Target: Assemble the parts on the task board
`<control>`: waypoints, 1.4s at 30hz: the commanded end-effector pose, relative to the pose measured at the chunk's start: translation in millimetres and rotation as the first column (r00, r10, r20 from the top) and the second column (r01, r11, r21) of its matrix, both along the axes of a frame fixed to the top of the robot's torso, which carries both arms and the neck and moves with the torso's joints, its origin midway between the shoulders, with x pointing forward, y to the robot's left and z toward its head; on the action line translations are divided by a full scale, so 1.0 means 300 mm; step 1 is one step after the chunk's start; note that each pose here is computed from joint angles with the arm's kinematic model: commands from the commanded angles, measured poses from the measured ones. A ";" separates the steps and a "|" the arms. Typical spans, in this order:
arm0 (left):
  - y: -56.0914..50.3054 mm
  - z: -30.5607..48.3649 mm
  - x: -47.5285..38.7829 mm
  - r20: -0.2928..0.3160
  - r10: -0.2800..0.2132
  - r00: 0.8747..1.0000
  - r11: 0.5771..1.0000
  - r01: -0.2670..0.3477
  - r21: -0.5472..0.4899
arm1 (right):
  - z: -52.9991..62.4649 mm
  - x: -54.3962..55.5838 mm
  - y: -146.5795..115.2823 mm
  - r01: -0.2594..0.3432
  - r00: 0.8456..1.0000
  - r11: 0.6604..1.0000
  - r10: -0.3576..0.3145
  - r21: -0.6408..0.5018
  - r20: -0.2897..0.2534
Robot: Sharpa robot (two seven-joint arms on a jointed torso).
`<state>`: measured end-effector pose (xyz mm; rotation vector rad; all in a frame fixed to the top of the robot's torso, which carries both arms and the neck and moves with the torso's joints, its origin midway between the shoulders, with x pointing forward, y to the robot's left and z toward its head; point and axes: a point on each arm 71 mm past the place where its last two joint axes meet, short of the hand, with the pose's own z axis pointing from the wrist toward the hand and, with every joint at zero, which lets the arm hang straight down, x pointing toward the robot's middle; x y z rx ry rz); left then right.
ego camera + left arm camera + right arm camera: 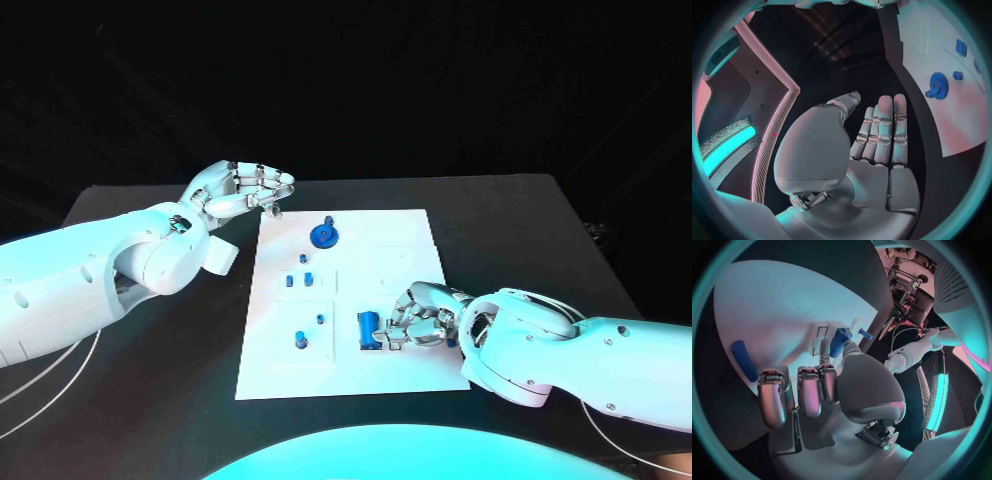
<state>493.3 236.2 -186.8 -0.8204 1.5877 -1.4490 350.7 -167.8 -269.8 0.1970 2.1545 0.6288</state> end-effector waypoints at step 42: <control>0.002 0.002 -0.001 0.005 -0.010 1.000 1.000 0.010 -0.001 | -0.011 0.006 0.010 -0.023 1.000 1.000 0.023 0.002 0.021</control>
